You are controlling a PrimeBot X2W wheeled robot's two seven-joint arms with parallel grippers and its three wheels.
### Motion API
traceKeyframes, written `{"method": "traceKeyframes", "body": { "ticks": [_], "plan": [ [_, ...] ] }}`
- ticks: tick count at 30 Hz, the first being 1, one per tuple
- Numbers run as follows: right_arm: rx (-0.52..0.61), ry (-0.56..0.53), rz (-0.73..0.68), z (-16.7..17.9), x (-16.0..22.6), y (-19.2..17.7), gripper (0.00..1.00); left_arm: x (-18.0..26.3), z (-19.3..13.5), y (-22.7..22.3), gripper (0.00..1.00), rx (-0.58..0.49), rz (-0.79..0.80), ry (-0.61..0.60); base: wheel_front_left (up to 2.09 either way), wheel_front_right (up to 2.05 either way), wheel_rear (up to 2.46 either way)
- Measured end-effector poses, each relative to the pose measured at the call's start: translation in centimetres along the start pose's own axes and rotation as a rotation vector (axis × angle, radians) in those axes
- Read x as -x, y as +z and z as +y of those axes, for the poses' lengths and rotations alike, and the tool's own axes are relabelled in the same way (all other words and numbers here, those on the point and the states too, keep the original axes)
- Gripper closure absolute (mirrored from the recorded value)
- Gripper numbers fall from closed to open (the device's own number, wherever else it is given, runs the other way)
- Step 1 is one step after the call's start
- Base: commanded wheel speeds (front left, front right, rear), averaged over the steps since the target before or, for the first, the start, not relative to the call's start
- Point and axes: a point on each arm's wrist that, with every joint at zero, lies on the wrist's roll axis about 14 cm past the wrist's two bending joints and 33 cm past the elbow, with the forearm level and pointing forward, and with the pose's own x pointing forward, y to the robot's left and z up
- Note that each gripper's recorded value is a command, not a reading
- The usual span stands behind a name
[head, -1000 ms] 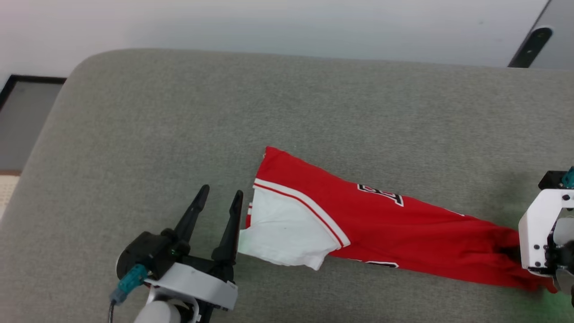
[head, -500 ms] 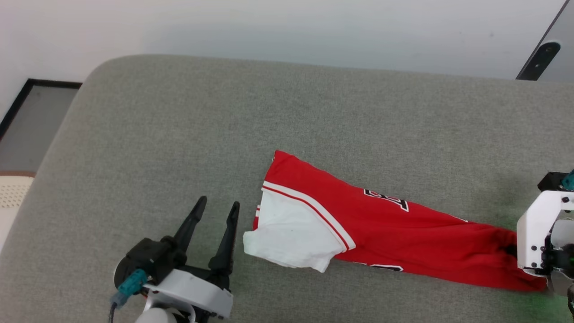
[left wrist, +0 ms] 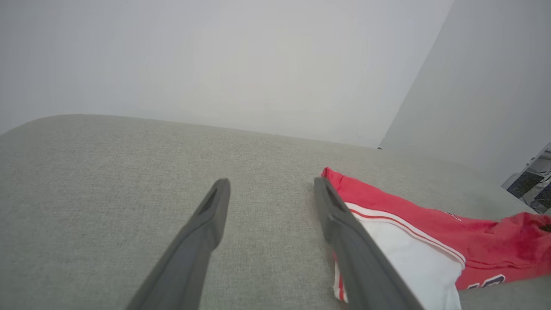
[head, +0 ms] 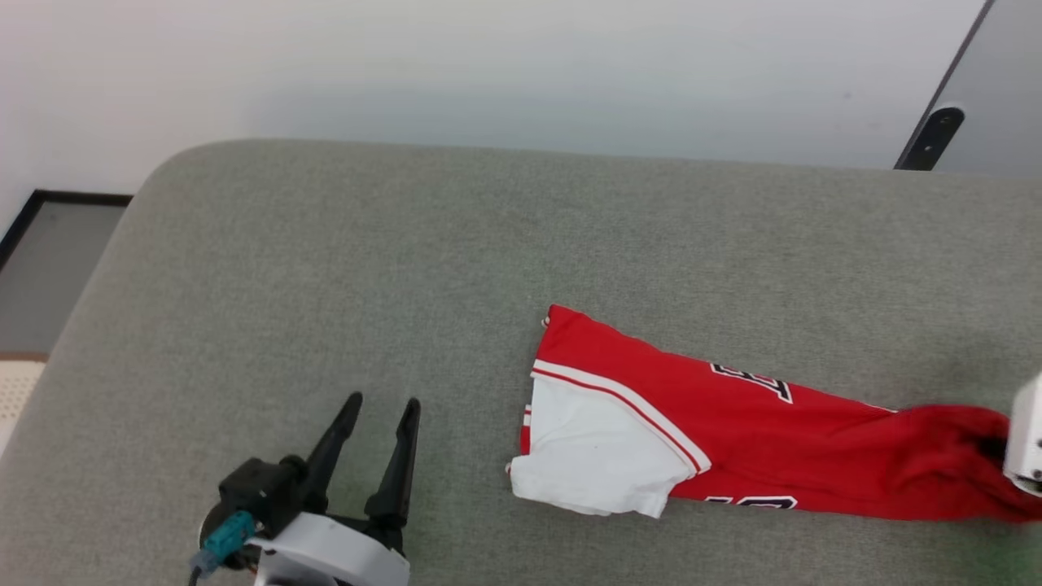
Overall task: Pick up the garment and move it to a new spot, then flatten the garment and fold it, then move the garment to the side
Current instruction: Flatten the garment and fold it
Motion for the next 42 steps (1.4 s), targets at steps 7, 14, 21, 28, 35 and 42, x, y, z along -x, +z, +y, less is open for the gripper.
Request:
{"method": "traceKeyframes", "body": {
  "ticks": [7,14,21,28,35,42],
  "plan": [
    [-0.063,0.251,-0.097,7.2,2.9,2.2,1.0,0.2,-0.5,-0.4,0.0,0.028,0.012,-0.012,0.0,0.0,0.0],
    [-0.067,0.436,-0.22,13.9,6.8,5.2,1.0,0.4,-1.8,-0.2,0.0,0.05,0.007,-0.04,0.0,0.0,0.0],
    [0.0,0.589,-0.266,20.0,8.0,7.2,1.0,0.7,-2.0,0.3,0.0,0.075,-0.012,-0.031,0.0,0.0,0.0],
    [0.084,0.719,-0.244,27.2,7.0,6.7,1.0,1.6,-1.4,0.5,0.0,0.096,-0.022,0.009,0.0,0.0,0.0],
    [0.168,0.75,-0.178,32.0,4.8,5.1,1.0,2.3,-0.3,1.1,0.0,0.112,-0.041,0.057,0.0,0.0,0.0],
    [0.272,0.729,-0.086,34.8,1.8,2.0,1.0,2.7,0.8,1.0,0.0,0.127,-0.044,0.109,0.0,0.0,0.0]
  ]
}}
